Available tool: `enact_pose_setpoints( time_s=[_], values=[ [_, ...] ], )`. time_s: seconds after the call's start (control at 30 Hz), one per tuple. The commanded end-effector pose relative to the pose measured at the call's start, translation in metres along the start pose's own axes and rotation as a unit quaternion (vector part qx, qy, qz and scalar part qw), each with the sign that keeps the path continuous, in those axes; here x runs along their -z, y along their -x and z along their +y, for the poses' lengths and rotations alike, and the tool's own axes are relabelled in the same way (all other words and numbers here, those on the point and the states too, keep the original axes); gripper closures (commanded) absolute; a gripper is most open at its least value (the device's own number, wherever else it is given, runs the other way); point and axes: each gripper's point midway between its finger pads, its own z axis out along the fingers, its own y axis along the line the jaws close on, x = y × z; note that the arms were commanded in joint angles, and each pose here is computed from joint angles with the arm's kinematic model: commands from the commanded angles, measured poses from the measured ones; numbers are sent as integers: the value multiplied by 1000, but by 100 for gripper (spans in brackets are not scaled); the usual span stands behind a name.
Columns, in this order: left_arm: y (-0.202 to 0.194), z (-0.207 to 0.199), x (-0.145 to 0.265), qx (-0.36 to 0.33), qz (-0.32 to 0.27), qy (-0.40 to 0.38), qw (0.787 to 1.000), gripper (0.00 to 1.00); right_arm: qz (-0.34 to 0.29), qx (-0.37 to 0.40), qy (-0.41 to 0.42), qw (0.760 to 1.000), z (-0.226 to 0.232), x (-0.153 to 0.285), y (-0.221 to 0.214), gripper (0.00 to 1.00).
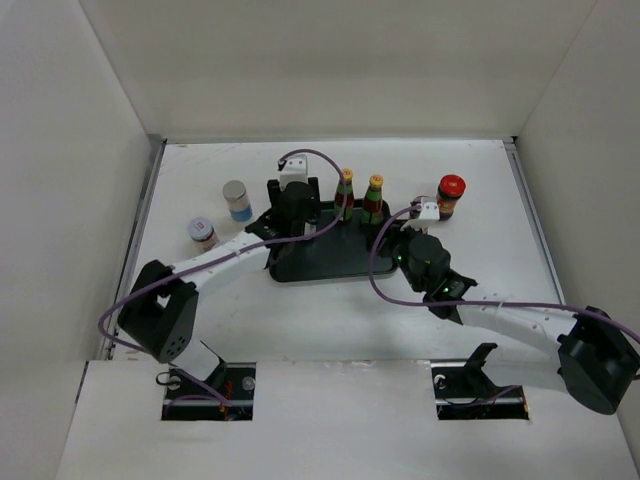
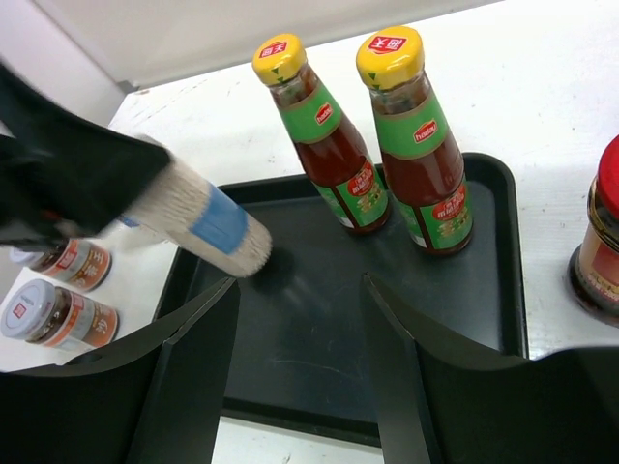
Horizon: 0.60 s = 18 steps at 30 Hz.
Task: Organize the condiment bottles
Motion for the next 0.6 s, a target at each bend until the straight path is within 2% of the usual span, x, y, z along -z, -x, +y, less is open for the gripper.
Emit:
enact_pose_setpoints(
  time_s=[0.0,0.43,0.5,0.57],
  values=[
    [72,-28,-6,59,-94,-43,993,59,-32,-26,6,999,3,-1,17,40],
    [50,-52,-39,41,-82,-60,994,59,-17,-23,13,1000,7,-6,8,40],
    [47,-52,-41,33,-82,-55,995,55,-17,-23,13,1000,8,-7,8,40],
    [43,-54,-43,32,-79,-55,995,47,-16,-19,13,1000,8,-7,8,40]
  ],
)
